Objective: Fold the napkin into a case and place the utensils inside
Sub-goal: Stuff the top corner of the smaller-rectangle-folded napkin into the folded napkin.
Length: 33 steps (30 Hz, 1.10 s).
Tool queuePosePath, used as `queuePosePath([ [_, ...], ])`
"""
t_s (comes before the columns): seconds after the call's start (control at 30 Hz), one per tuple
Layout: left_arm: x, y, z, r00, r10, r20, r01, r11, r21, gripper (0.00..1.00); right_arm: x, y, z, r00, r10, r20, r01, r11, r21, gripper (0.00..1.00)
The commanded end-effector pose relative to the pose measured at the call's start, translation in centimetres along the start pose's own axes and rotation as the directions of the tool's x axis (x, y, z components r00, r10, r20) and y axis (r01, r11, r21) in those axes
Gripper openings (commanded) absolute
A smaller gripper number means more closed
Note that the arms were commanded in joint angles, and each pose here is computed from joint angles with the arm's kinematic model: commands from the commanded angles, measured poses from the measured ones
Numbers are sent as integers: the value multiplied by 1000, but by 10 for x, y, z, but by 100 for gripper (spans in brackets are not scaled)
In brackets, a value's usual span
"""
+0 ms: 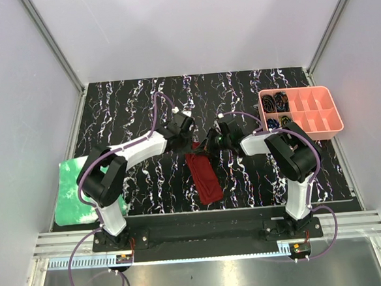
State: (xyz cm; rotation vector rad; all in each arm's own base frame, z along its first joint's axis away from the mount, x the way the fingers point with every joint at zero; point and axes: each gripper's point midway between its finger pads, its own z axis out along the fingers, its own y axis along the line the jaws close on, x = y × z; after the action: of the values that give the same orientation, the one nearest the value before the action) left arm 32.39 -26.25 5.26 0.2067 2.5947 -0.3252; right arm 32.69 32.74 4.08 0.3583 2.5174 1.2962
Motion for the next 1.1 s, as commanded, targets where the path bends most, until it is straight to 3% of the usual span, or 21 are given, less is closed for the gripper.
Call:
queuePosePath([
  [0.0, -18, -8, 2, 999, 1, 46, -2, 1000, 21, 24, -12, 24, -4, 999, -35, 21, 37, 998, -60, 0],
  [0.03, -20, -7, 2, 999, 0, 52, 0, 1000, 13, 16, -12, 23, -3, 999, -33, 20, 34, 998, -59, 0],
  [0.2, -28, -4, -1, 997, 6, 76, -5, 1000, -8, 0, -12, 25, -3, 999, -32, 15, 33, 997, -65, 0],
  [0.5, -25, -5, -24, 994, -10, 112, 8, 1000, 25, 0, -5, 40, 6, 999, -26, -32, 24, 997, -70, 0],
  [0.67, -18, -20, -19, 994, -64, 87, 54, 993, 109, 0, -5, 38, 33, 997, -20, -75, 16, 998, -62, 0],
  [0.9, -16, -1, -15, 992, -95, 88, 91, 995, 51, 0, 3, 24, 50, 988, -69, -139, 59, 996, -72, 1],
  [1.07, -13, 11, -15, 990, -105, 91, 105, 994, 11, 0, 7, 26, 40, 979, -125, -160, 115, 991, -69, 9],
])
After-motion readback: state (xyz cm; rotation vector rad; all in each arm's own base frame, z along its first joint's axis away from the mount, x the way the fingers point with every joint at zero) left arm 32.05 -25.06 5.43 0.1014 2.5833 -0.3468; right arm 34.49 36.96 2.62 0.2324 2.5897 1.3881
